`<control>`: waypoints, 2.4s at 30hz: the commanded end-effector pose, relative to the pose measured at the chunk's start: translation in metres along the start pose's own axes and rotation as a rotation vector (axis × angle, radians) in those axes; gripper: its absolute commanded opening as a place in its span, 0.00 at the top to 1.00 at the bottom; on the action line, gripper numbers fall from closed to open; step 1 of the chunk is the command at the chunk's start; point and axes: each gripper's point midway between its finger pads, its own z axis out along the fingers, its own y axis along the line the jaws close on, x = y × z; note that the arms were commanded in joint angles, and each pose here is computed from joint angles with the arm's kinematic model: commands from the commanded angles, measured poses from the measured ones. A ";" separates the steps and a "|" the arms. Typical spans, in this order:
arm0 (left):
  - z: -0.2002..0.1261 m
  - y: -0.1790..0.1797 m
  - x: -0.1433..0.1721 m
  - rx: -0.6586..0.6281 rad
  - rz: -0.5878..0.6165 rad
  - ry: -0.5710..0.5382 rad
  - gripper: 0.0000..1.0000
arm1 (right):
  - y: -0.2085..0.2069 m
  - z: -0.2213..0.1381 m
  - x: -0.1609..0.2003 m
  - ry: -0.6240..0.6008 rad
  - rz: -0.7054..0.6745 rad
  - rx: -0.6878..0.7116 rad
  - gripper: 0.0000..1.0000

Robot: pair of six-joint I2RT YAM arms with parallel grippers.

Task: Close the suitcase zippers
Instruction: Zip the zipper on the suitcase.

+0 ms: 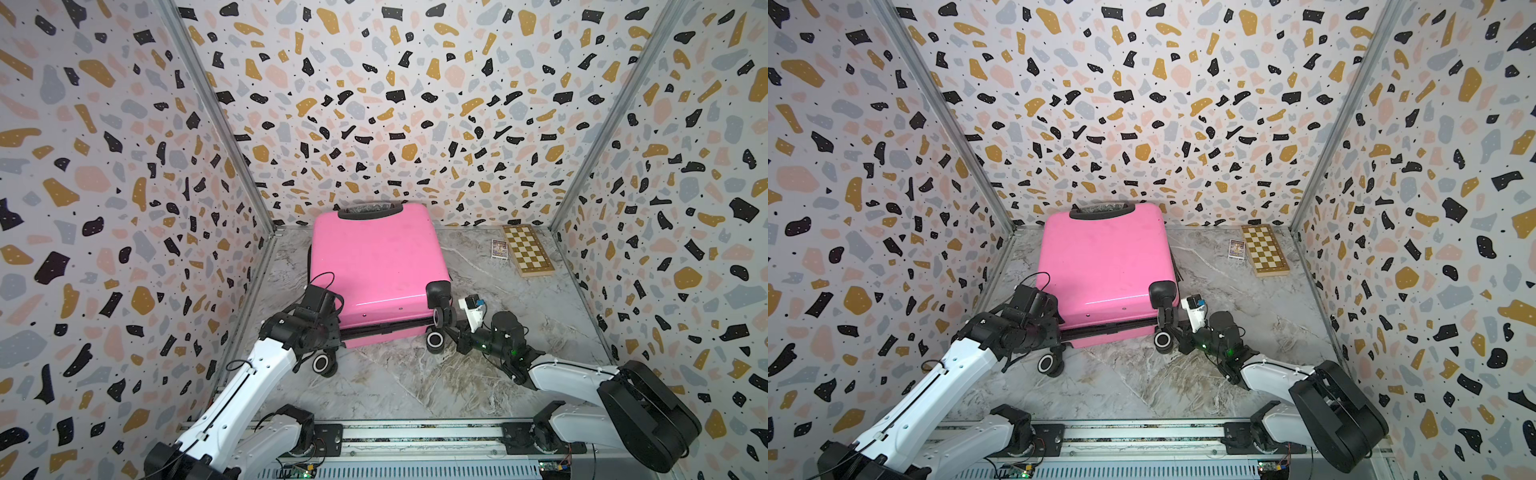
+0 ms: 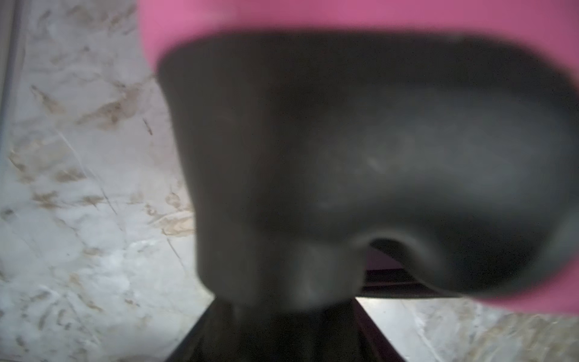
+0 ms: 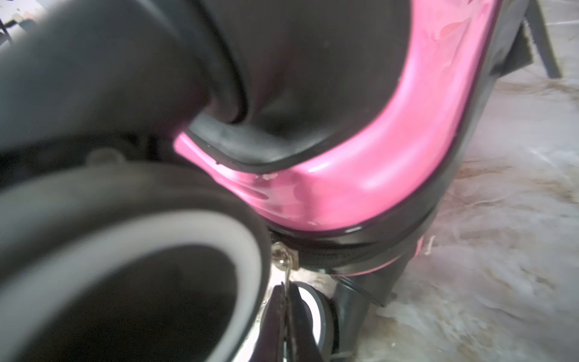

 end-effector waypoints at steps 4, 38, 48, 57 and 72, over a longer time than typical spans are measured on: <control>-0.018 -0.049 -0.012 0.278 -0.078 -0.040 0.77 | 0.011 -0.011 -0.053 -0.117 -0.015 -0.085 1.00; -0.057 -0.136 -0.016 0.540 -0.128 -0.163 0.91 | 0.097 -0.031 -0.080 -0.375 0.427 -0.460 1.00; -0.056 -0.142 -0.015 0.544 -0.103 -0.160 0.92 | 0.130 -0.013 -0.074 -0.307 0.436 -0.548 1.00; -0.057 -0.144 -0.014 0.549 -0.094 -0.159 0.92 | 0.156 0.005 -0.057 -0.220 0.407 -0.600 1.00; -0.080 -0.165 -0.020 0.600 -0.040 -0.159 0.90 | 0.197 0.068 -0.001 0.109 -0.130 -0.357 1.00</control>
